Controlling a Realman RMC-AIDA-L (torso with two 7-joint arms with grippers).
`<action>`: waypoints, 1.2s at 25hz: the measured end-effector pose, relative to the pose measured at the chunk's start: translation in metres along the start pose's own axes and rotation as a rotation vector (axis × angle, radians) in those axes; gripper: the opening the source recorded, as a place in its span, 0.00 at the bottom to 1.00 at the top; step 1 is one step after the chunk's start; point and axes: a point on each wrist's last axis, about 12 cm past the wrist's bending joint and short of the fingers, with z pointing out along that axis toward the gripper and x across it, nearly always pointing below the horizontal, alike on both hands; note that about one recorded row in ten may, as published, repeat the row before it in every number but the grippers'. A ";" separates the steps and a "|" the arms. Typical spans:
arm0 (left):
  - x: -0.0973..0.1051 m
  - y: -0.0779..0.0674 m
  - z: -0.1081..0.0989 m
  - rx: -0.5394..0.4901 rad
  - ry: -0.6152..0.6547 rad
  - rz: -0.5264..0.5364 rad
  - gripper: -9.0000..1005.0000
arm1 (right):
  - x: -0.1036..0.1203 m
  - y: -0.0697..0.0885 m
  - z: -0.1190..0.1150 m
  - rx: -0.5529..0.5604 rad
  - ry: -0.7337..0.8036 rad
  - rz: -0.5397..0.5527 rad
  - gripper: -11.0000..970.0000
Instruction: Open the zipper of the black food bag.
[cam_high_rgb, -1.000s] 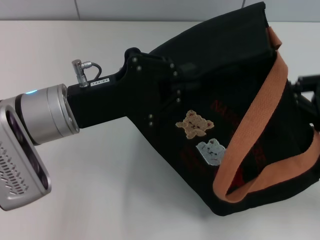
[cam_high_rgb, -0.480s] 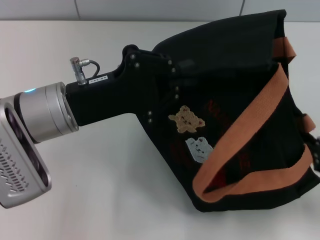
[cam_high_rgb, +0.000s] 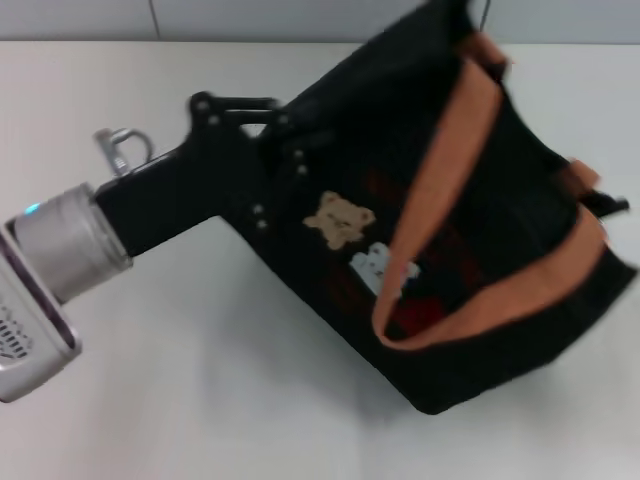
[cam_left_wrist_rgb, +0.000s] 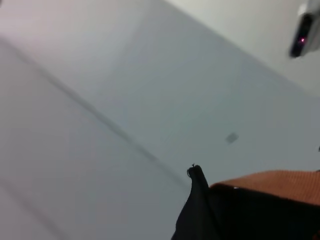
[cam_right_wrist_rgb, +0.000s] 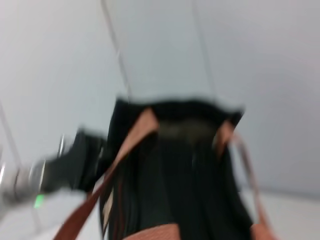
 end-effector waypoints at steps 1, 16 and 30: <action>0.006 -0.006 -0.007 -0.043 0.024 -0.045 0.11 | -0.001 0.000 -0.002 0.026 -0.059 -0.002 0.16; 0.005 -0.066 -0.075 -0.292 0.108 -0.500 0.15 | -0.001 -0.002 0.030 -0.059 -0.128 0.012 0.64; -0.024 -0.047 -0.110 -0.201 -0.138 -0.681 0.57 | -0.001 0.019 0.041 -0.279 -0.114 -0.066 0.83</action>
